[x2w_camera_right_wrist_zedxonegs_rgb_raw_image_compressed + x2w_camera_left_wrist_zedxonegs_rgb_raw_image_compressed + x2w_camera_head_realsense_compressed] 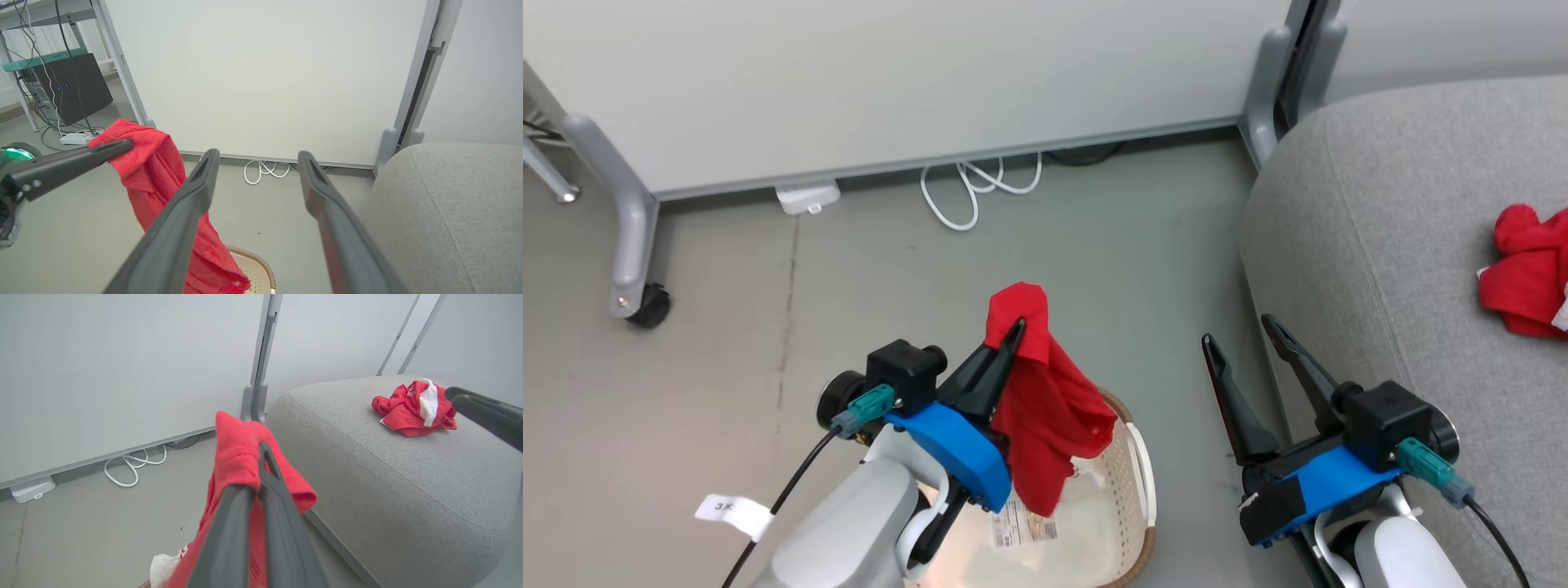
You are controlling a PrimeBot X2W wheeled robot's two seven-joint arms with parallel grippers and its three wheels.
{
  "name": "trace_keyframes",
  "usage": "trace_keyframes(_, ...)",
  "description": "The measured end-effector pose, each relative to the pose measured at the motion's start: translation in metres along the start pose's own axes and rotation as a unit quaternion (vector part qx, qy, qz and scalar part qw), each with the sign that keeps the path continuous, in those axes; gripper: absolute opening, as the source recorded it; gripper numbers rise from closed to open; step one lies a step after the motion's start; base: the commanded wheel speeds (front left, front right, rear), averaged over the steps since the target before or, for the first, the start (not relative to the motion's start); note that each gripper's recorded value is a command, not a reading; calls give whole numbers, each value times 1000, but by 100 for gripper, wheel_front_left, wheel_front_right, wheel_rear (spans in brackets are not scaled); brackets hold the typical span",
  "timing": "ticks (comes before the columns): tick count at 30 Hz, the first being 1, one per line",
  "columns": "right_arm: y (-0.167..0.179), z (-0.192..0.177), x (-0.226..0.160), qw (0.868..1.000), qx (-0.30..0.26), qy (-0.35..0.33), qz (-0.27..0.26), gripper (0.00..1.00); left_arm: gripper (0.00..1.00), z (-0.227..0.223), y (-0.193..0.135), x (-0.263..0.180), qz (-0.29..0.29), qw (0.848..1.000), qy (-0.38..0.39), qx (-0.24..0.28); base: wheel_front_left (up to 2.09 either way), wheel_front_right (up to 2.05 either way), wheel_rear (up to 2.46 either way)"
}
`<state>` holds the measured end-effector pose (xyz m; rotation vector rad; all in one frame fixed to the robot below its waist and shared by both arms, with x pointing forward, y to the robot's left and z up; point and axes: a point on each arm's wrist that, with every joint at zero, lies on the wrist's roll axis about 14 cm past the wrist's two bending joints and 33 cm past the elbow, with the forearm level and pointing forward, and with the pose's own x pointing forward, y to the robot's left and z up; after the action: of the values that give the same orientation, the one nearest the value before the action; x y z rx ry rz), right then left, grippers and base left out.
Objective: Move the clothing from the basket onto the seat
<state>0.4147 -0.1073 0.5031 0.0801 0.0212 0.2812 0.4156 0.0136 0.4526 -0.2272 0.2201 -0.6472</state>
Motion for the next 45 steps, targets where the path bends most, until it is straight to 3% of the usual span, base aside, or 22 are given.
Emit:
trace_keyframes(11, 14, 9, -4, 1000, 1, -6, 17, 100, 0, 67, -26, 18, -46, 994, -59, 77, 0, 0, 0)
trace_keyframes(26, 19, 8, -7, 1000, 1, -1, 23, 100, 0, 128, -61, 46, -95, 984, -95, 114, 0, 0, 0)
trace_keyframes(45, 18, 0, -10, 1000, 6, 15, 21, 100, 0, 115, -77, 55, -117, 984, -71, 116, 0, 0, 0)
